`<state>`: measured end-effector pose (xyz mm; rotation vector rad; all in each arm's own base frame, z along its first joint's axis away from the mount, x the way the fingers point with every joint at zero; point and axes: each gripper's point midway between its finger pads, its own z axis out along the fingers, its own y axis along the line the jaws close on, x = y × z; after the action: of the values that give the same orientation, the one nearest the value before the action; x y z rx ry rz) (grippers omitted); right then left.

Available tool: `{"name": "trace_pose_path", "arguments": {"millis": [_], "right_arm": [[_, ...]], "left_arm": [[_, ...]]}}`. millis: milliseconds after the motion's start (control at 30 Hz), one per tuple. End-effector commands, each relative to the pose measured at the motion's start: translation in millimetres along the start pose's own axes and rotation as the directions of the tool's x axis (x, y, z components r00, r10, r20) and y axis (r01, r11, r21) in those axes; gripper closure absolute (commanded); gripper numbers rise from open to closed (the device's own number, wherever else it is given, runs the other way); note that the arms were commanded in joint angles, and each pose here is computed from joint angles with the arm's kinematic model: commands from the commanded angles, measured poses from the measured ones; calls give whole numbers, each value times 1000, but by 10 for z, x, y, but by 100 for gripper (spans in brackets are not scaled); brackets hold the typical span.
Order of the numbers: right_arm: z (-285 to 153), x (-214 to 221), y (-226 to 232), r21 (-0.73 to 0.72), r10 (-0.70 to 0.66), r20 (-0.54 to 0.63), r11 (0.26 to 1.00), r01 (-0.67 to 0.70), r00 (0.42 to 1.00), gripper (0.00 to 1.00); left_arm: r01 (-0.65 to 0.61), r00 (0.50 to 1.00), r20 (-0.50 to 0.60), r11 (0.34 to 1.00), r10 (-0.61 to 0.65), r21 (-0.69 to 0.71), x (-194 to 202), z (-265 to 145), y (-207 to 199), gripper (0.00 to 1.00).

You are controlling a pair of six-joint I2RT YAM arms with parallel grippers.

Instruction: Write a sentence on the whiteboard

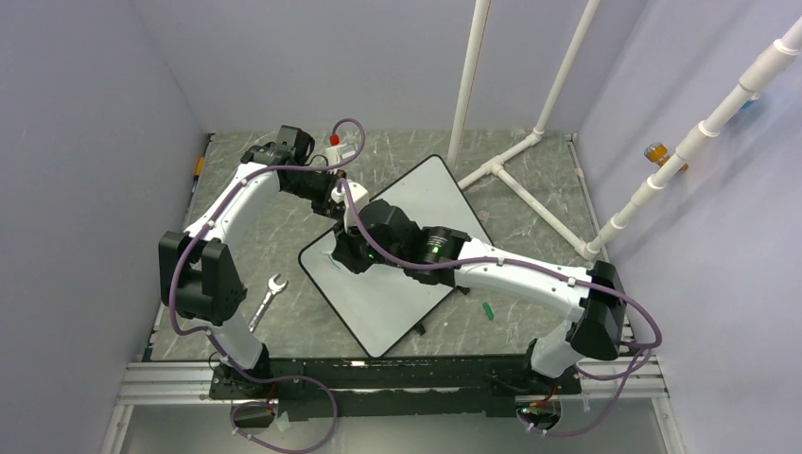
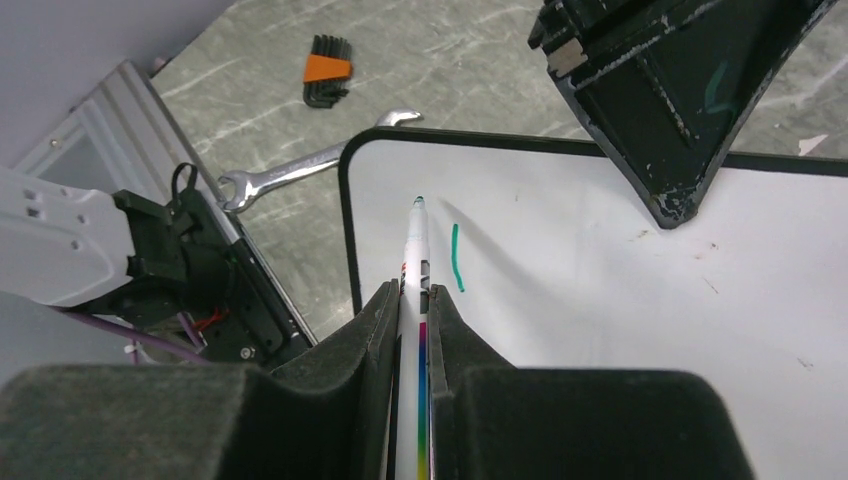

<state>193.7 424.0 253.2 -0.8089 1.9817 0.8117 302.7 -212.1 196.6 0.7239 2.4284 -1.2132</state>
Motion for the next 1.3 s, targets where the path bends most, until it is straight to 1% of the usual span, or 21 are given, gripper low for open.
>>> {"name": "trace_pose_path", "arguments": {"millis": [0, 600, 1033, 1167, 1267], "right_arm": [[8, -93, -43, 32, 21, 30, 999, -22, 999, 100], [34, 207, -218, 87, 45, -15, 995, -44, 999, 100], [-167, 581, -427, 156, 82, -51, 985, -73, 995, 100], [-166, 572, -427, 157, 84, -47, 985, -76, 995, 100], [-143, 485, -408, 155, 78, -37, 985, -71, 996, 100]], "left_arm": [[-158, 984, 62, 977, 168, -141, -213, -108, 188, 100], [-156, 984, 59, 977, 166, -142, -203, -104, 194, 100], [-157, 984, 63, 977, 167, -143, -210, -118, 184, 100], [-158, 984, 62, 977, 168, -140, -209, -114, 178, 100], [-159, 984, 61, 978, 168, -137, -201, -109, 169, 100]]}}
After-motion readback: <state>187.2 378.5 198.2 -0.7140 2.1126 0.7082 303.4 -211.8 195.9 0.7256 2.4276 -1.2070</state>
